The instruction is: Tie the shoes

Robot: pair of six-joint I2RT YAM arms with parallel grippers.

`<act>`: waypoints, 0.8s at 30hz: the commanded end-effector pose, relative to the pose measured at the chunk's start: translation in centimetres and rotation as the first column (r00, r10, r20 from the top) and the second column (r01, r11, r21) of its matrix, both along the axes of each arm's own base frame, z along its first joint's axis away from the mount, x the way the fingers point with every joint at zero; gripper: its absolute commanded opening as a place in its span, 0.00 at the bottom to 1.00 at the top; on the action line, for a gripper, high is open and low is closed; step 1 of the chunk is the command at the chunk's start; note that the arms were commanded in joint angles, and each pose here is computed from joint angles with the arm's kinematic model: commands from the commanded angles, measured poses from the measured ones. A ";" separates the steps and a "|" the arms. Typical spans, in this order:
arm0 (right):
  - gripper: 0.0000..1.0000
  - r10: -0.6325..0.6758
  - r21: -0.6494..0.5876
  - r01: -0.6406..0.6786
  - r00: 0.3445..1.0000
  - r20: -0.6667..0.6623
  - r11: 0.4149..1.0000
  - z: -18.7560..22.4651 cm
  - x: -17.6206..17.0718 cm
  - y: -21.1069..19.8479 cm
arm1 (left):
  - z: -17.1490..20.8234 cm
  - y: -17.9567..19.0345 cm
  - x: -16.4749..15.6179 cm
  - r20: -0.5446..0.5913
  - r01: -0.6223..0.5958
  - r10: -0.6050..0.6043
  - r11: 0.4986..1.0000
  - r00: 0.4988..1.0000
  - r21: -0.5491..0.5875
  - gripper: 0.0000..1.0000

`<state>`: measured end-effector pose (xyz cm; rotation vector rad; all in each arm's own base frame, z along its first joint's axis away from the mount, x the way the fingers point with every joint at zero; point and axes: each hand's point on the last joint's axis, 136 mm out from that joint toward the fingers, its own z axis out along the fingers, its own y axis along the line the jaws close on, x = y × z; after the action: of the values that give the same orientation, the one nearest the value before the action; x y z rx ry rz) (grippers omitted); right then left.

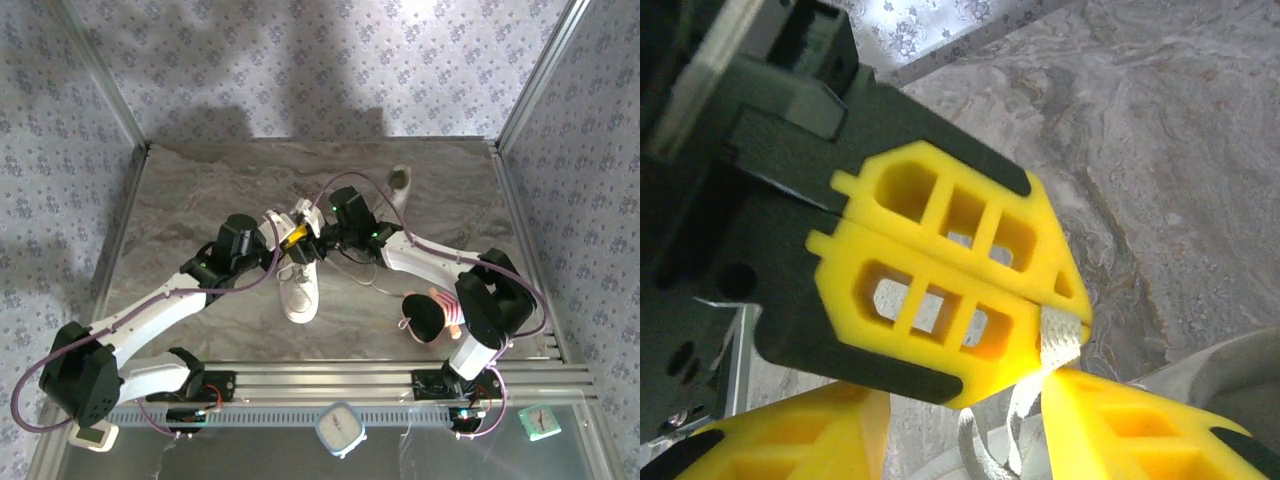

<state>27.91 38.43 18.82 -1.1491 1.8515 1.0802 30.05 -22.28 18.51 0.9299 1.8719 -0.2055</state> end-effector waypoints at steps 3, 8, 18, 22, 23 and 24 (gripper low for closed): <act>0.43 0.017 0.040 -0.016 1.000 -0.025 0.999 -0.7 0.0 0.2 | 1.9 -0.6 0.3 0.022 0.006 -0.005 0.998 1.000 -0.062 0.00; 0.41 0.011 0.045 -0.009 0.999 -0.036 0.999 -1.1 0.4 0.5 | 2.0 -0.6 0.2 0.022 0.006 -0.004 0.997 1.000 -0.071 0.00; 0.45 -0.078 0.031 0.079 0.996 -0.035 0.996 -2.3 2.1 -1.0 | 2.4 -0.3 0.0 0.024 -0.001 0.003 0.997 1.000 -0.075 0.00; 0.43 -0.024 0.052 0.026 0.999 -0.035 0.998 -1.4 1.2 0.0 | 2.3 -0.5 0.0 0.019 0.005 -0.003 0.997 1.000 -0.081 0.00; 0.43 -0.013 0.053 0.015 0.999 -0.032 0.998 -1.2 1.0 0.2 | 2.3 -0.5 0.0 0.018 0.004 -0.002 0.997 1.000 -0.081 0.00; 0.42 -0.001 0.054 0.003 1.000 -0.030 0.999 -1.1 0.8 0.5 | 2.4 -0.5 0.0 0.016 0.004 -0.003 0.996 1.000 -0.084 0.00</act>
<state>29.35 37.72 16.41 -1.0659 1.8887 1.0989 29.99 -22.27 18.70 0.9028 1.8812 -0.2278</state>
